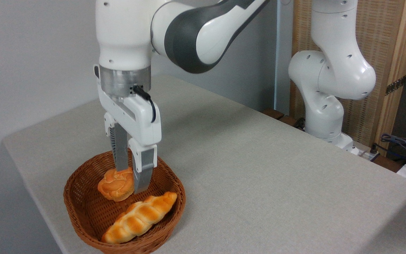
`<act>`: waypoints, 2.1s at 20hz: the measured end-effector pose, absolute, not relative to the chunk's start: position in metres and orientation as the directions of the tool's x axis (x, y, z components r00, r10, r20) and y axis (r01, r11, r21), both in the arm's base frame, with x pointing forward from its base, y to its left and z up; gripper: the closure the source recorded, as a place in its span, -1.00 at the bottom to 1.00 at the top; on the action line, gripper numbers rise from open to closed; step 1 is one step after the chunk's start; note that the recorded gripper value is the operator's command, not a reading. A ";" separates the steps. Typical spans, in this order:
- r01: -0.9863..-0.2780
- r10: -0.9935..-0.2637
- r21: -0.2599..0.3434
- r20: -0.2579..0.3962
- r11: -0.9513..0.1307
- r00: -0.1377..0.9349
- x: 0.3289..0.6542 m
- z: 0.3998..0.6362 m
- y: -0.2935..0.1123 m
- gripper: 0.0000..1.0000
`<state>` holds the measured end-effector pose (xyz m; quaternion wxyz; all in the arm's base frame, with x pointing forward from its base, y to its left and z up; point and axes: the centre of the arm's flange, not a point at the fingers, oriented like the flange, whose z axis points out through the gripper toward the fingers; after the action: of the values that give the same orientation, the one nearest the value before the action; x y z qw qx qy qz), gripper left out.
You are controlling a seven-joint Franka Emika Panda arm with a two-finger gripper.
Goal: Put bread into the basket
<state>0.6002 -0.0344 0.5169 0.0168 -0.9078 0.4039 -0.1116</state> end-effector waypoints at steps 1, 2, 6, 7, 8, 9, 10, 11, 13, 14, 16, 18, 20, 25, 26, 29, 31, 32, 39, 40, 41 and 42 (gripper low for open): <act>-0.728 -0.736 -0.121 0.189 -0.675 0.650 0.598 0.525 -0.033 -1.00; -0.730 -0.736 -0.106 0.173 -0.675 0.655 0.593 0.532 -0.032 -1.00; -0.739 -0.737 -0.026 0.094 -0.673 0.669 0.576 0.573 -0.027 -1.00; -0.735 -0.734 -0.015 0.085 -0.678 0.674 0.573 0.582 -0.027 -1.00; -0.721 -0.720 -0.009 0.081 -0.692 0.690 0.571 0.589 -0.029 -1.00; -0.697 -0.696 -0.006 0.079 -0.717 0.714 0.570 0.592 -0.034 -1.00; -0.675 -0.674 -0.008 0.077 -0.738 0.735 0.570 0.593 -0.041 -1.00; -0.646 -0.646 -0.016 0.073 -0.763 0.760 0.570 0.594 -0.048 -1.00; -0.607 -0.608 -0.036 0.079 -0.794 0.790 0.570 0.603 -0.057 -1.00; -0.596 -0.597 -0.044 0.088 -0.802 0.797 0.571 0.609 -0.057 -1.00; -0.586 -0.587 -0.045 0.088 -0.809 0.805 0.570 0.617 -0.051 -1.00; -0.580 -0.581 -0.037 0.073 -0.814 0.811 0.568 0.620 -0.046 -1.00; -0.576 -0.577 -0.029 0.060 -0.817 0.815 0.566 0.620 -0.043 -1.00; -0.565 -0.566 -0.030 0.060 -0.824 0.822 0.567 0.621 -0.036 -1.00; -0.556 -0.557 -0.031 0.062 -0.830 0.828 0.567 0.622 -0.030 -1.00; -0.537 -0.538 -0.036 0.066 -0.843 0.840 0.567 0.625 -0.011 -1.00; -0.539 -0.541 -0.037 0.067 -0.841 0.839 0.567 0.626 -0.010 -1.00; -0.542 -0.543 -0.037 0.067 -0.840 0.837 0.567 0.626 -0.011 -1.00; -0.546 -0.547 -0.034 0.062 -0.837 0.835 0.566 0.626 -0.014 -1.00; -0.546 -0.547 -0.031 0.058 -0.837 0.835 0.566 0.625 -0.014 -1.00; -0.546 -0.547 -0.029 0.054 -0.837 0.835 0.565 0.625 -0.014 -1.00; -0.551 -0.551 -0.028 0.052 -0.834 0.833 0.565 0.624 -0.014 -1.00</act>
<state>0.5649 -0.0138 0.6245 0.0061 -0.9572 0.2878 -0.0289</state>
